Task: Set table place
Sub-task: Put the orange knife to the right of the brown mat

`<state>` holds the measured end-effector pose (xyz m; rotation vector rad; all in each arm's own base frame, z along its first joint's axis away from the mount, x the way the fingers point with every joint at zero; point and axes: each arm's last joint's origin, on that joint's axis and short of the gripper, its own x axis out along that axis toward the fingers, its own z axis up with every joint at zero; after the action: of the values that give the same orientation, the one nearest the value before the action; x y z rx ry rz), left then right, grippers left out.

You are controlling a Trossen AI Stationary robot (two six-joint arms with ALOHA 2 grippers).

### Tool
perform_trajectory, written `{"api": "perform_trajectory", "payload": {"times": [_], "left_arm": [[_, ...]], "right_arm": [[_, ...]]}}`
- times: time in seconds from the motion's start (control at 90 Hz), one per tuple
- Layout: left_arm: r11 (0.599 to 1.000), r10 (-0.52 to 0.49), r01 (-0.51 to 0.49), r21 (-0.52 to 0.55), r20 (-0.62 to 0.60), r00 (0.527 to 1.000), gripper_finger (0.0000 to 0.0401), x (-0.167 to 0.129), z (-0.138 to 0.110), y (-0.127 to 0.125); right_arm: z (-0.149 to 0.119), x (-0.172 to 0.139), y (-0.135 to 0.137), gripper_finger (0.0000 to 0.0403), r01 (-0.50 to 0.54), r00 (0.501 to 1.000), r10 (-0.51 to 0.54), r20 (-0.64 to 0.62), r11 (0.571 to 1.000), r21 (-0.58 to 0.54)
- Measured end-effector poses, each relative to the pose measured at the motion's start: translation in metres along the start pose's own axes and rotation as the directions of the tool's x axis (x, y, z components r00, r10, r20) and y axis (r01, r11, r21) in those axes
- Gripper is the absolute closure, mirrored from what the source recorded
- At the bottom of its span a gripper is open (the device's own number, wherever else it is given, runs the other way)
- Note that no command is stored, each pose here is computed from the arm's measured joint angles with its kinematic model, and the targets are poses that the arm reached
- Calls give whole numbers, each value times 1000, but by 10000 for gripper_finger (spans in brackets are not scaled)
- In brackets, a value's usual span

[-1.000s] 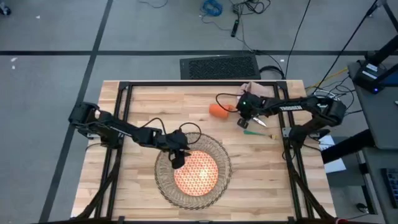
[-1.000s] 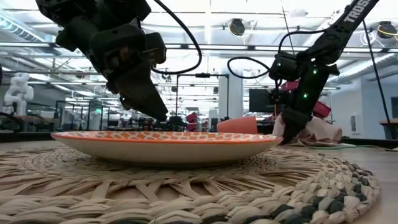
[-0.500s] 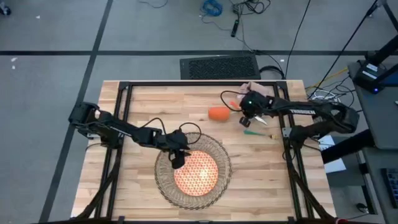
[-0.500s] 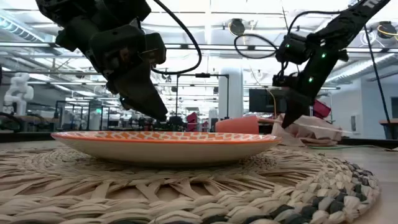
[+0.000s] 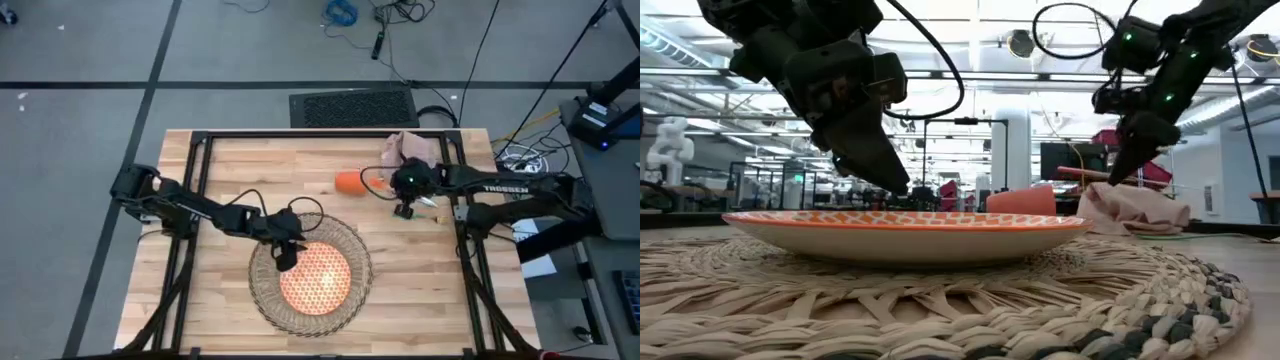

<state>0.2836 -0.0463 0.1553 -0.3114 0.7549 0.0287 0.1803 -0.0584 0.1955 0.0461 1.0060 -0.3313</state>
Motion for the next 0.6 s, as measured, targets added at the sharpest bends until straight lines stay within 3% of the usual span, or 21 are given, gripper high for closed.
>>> {"api": "perform_trajectory", "payload": {"times": [0.344,0.6], "left_arm": [[1000,0,0,-1,0,1000,273,0,0,0],[1000,2,-2,-1,1,1000,273,0,0,0]], "right_arm": [[8,-19,58,385,-179,980,192,55,967,-181],[17,-33,99,385,-175,972,221,74,902,-394]]}}
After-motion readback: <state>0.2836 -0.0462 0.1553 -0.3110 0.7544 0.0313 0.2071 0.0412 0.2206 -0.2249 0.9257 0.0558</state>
